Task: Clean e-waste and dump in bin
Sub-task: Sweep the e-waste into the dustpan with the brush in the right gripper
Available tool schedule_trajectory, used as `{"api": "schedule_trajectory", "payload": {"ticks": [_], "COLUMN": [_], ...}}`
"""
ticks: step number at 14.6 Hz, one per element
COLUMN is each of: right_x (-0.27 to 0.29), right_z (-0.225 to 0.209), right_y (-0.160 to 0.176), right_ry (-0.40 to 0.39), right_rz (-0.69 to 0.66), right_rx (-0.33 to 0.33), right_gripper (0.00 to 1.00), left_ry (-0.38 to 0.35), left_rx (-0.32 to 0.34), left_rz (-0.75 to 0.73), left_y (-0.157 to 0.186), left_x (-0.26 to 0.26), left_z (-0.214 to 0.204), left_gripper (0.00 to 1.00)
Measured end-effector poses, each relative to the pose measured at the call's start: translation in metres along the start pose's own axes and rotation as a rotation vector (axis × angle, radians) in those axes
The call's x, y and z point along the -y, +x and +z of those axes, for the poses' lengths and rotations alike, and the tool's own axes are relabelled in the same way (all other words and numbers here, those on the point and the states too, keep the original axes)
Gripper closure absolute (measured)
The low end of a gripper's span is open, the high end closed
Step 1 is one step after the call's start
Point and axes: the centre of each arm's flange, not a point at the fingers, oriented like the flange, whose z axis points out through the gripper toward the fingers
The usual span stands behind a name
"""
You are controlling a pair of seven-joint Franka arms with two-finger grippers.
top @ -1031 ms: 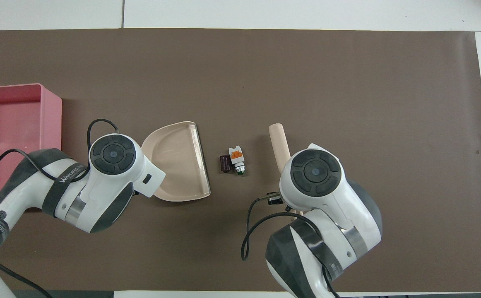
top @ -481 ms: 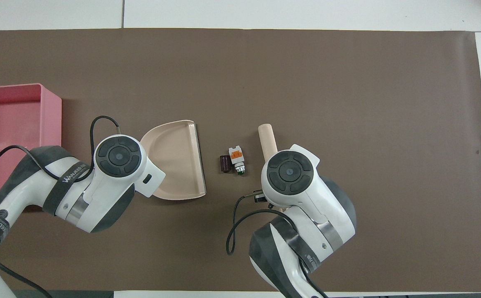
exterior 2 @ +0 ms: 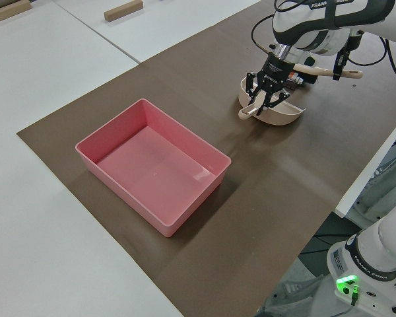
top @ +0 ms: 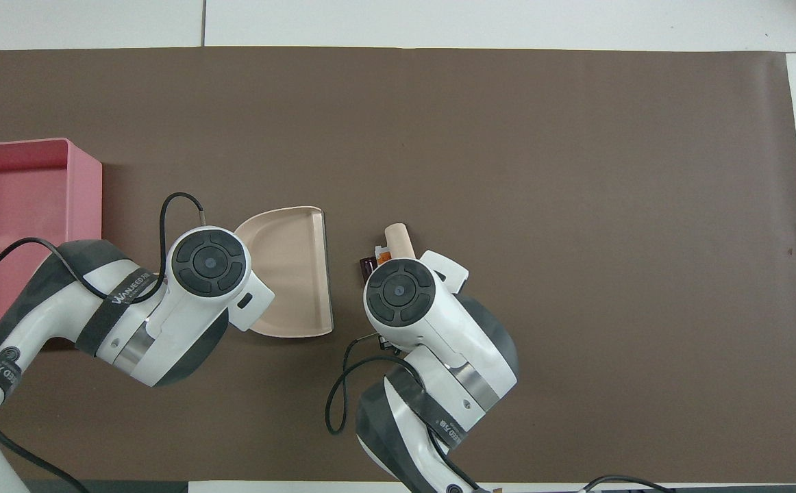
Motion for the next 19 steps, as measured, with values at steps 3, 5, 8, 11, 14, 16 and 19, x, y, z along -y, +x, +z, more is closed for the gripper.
{"api": "schedule_trajectory", "payload": {"ticks": [3,5,8,11,14,16,19], "right_x": [0.029,0.047,0.068,0.071,0.062,0.054,0.046], "right_z": [-0.004,-0.004,-0.009,-0.025,-0.049,-0.064,-0.071], "right_y": [-0.009,-0.011,-0.013,-0.011,-0.018,-0.027,-0.038], "right_ry": [0.167,0.312,0.484,0.556,0.551,0.479,0.378], "right_rz": [-0.018,-0.038,0.007,0.035,0.063,0.074,0.049], "right_rx": [0.029,0.040,0.046,0.035,0.035,0.027,0.029], "right_gripper": [0.74,0.74,0.74,0.74,0.74,0.74,0.74], "left_ry": [-0.002,-0.004,-0.004,-0.005,-0.006,-0.007,-0.010], "left_rx": [0.003,0.005,0.006,0.006,0.006,0.007,0.009], "left_rz": [0.006,0.006,0.006,0.006,0.004,0.004,0.007], "left_y": [0.000,0.000,-0.001,-0.001,-0.001,-0.002,-0.002], "left_x": [0.000,0.000,0.000,0.000,0.001,0.001,0.000], "left_z": [-0.001,-0.001,-0.001,-0.001,0.000,0.000,0.000], "left_gripper": [0.67,0.67,0.67,0.67,0.67,0.67,0.67]}}
